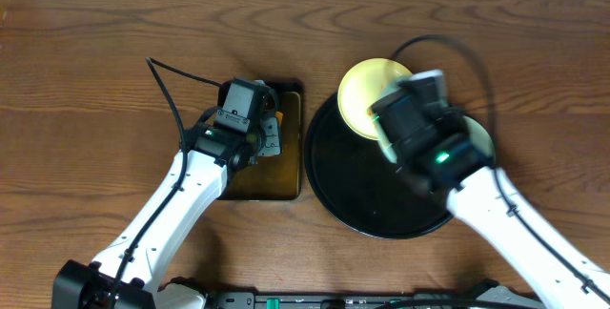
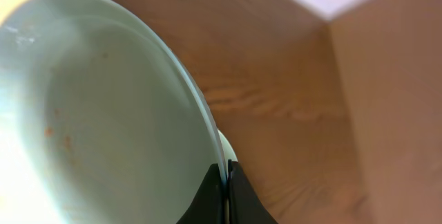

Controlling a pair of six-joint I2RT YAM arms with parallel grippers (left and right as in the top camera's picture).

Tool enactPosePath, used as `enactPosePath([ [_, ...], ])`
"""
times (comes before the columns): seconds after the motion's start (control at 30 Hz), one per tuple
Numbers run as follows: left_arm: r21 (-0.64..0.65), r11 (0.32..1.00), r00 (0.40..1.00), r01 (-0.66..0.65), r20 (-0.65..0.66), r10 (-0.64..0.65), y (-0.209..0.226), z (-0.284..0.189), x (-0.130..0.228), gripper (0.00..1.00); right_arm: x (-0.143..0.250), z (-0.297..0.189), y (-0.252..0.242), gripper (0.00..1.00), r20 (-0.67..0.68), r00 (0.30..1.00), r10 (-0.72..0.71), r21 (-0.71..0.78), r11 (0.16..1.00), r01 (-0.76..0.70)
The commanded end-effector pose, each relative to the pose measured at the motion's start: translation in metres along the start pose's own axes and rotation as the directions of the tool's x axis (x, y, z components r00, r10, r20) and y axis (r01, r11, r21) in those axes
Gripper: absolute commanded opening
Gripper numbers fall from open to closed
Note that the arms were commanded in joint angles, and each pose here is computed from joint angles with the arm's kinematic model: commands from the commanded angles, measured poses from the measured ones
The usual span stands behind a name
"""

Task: Clean dirty plates on tray and stack at the side
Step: 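Lift the right pale blue plate with the right gripper and move it right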

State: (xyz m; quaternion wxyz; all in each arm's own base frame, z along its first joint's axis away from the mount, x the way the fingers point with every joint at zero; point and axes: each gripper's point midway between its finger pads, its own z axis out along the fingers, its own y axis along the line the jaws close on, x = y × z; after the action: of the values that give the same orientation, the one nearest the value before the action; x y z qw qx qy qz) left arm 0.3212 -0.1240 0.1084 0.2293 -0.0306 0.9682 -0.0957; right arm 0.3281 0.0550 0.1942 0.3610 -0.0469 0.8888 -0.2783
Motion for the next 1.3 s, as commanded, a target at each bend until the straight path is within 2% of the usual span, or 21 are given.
enactPosePath([
  [0.0, -0.017, 1.000, 1.000, -0.010, -0.004, 0.010, 0.004, 0.003, 0.001, 0.08, 0.002, 0.023, -0.019, 0.01, -0.080, 0.968, 0.237, -0.037, 0.970, -0.241],
  [0.1, -0.017, 1.000, 1.000, -0.010, -0.005, 0.010, 0.004, 0.003, 0.001, 0.08, 0.015, 0.050, -0.048, 0.01, -0.159, 0.902, 0.402, -0.005, 0.913, -0.408],
  [0.27, -0.018, 1.000, 1.000, -0.010, -0.007, 0.010, 0.004, 0.003, 0.002, 0.08, 0.036, 0.084, -0.094, 0.01, -0.243, 0.767, 0.594, 0.018, 0.793, -0.609],
  [0.4, -0.018, 1.000, 1.000, -0.010, -0.007, 0.010, 0.004, 0.003, 0.002, 0.08, 0.057, 0.103, -0.137, 0.01, -0.252, 0.626, 0.738, 0.082, 0.661, -0.746],
  [0.53, -0.018, 1.000, 1.000, -0.010, -0.007, 0.010, 0.004, 0.003, 0.002, 0.08, 0.085, 0.114, -0.174, 0.01, -0.236, 0.530, 0.815, 0.194, 0.573, -0.796],
  [0.83, -0.018, 1.000, 1.000, -0.010, -0.008, 0.010, 0.004, 0.003, 0.002, 0.08, 0.147, 0.144, -0.200, 0.01, -0.287, 0.400, 0.870, 0.367, 0.486, -0.793],
  [0.93, -0.021, 1.000, 1.000, -0.010, -0.015, 0.010, 0.005, 0.003, 0.004, 0.08, 0.160, 0.154, -0.199, 0.01, -0.311, 0.379, 0.872, 0.395, 0.481, -0.783],
  [1.0, -0.023, 1.000, 1.000, -0.010, -0.020, 0.010, 0.006, 0.003, 0.005, 0.08, 0.164, 0.159, -0.195, 0.01, -0.326, 0.375, 0.868, 0.399, 0.486, -0.777],
  [1.13, -0.024, 1.000, 1.000, -0.010, -0.020, 0.010, 0.006, 0.003, 0.005, 0.08, 0.155, 0.169, -0.167, 0.01, -0.426, 0.402, 0.810, 0.273, 0.539, -0.797],
  [1.17, -0.024, 1.000, 1.000, -0.010, -0.020, 0.010, 0.006, 0.003, 0.005, 0.08, 0.152, 0.169, -0.159, 0.06, -0.449, 0.407, 0.795, 0.237, 0.546, -0.803],
  [1.27, -0.024, 1.000, 1.000, -0.010, -0.020, 0.010, 0.006, 0.003, 0.005, 0.08, 0.145, 0.166, -0.141, 0.36, -0.504, 0.425, 0.752, 0.156, 0.564, -0.811],
])
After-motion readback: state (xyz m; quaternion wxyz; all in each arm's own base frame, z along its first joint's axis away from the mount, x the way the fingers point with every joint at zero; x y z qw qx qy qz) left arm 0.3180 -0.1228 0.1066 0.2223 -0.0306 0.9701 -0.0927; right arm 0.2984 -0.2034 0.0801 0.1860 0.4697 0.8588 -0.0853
